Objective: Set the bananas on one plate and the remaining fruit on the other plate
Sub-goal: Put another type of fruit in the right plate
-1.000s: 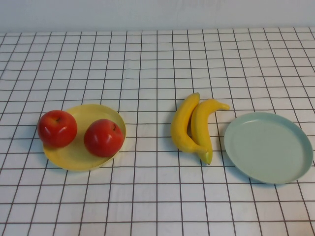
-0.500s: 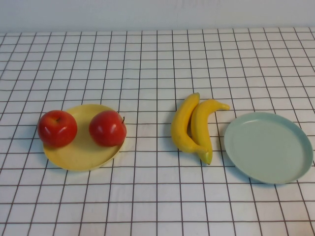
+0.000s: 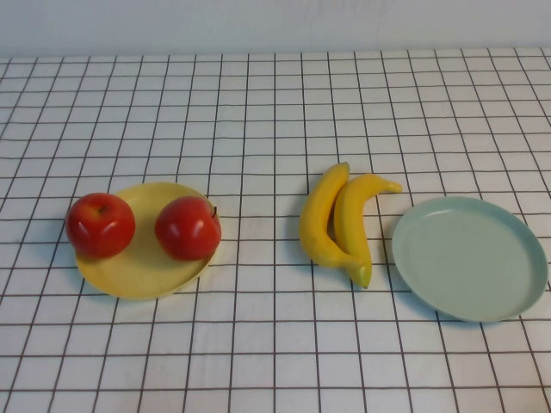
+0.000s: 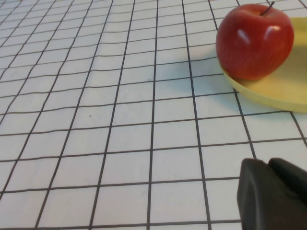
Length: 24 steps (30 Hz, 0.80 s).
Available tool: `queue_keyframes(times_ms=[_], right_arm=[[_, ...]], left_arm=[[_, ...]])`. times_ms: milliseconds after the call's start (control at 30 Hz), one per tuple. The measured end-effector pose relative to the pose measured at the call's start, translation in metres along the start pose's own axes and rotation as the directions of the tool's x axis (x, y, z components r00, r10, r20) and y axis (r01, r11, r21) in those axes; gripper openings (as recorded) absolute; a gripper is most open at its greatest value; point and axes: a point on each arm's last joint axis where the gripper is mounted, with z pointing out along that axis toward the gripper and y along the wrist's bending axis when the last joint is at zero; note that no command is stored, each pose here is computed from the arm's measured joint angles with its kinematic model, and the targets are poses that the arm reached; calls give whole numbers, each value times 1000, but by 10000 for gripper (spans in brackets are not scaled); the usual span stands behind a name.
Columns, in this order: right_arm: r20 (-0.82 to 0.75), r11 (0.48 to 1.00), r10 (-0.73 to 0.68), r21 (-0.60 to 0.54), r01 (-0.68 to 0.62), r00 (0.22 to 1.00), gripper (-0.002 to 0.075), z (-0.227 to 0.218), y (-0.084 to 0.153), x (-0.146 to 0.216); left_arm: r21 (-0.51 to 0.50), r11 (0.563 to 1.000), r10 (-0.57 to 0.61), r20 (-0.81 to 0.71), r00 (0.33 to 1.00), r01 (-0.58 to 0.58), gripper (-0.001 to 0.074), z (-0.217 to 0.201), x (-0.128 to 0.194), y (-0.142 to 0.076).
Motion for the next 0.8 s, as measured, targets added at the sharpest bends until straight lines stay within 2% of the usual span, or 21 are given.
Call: queue_keyframes(times_ms=[100,167,233,267,300,333,433,500,567,667,800], right_arm=[[0,1000,1,0,-1,1000,-17,0,0,0],[3,999,46,-17,-46,999,-17,0,2,0],[16,983,175,-64,-173,984,-17,0,5,-2],[20,959,269,-98,-266,963,-17,0,8,-4],[18,928,354,-129,-349,935,-17,-1,10,-6],[7,873,465,-168,-458,885,-17,-1,13,-8],[-42,661,721,-259,-704,692,-17,-3,19,-15],[-72,539,812,-291,-791,580,-17,-4,21,-18],[-87,486,843,-302,-820,532,-17,-5,21,-19],[-97,481,843,-303,-823,529,-17,-5,22,-19],[-103,515,820,-296,-804,563,-17,-5,23,-17]], left_arm=[[0,1000,0,0,1000,0,0,0,0,0],[0,1000,2,0,1000,-2,0,0,0,0],[0,1000,2,0,1000,-2,0,0,0,0],[0,1000,3,0,1000,-3,0,0,0,0],[0,1000,3,0,1000,-3,0,0,0,0],[0,1000,3,0,1000,-3,0,0,0,0],[0,1000,3,0,1000,-3,0,0,0,0],[0,1000,3,0,1000,-3,0,0,0,0],[0,1000,3,0,1000,-3,0,0,0,0],[0,1000,4,0,1000,-4,0,0,0,0],[0,1000,4,0,1000,-4,0,0,0,0]])
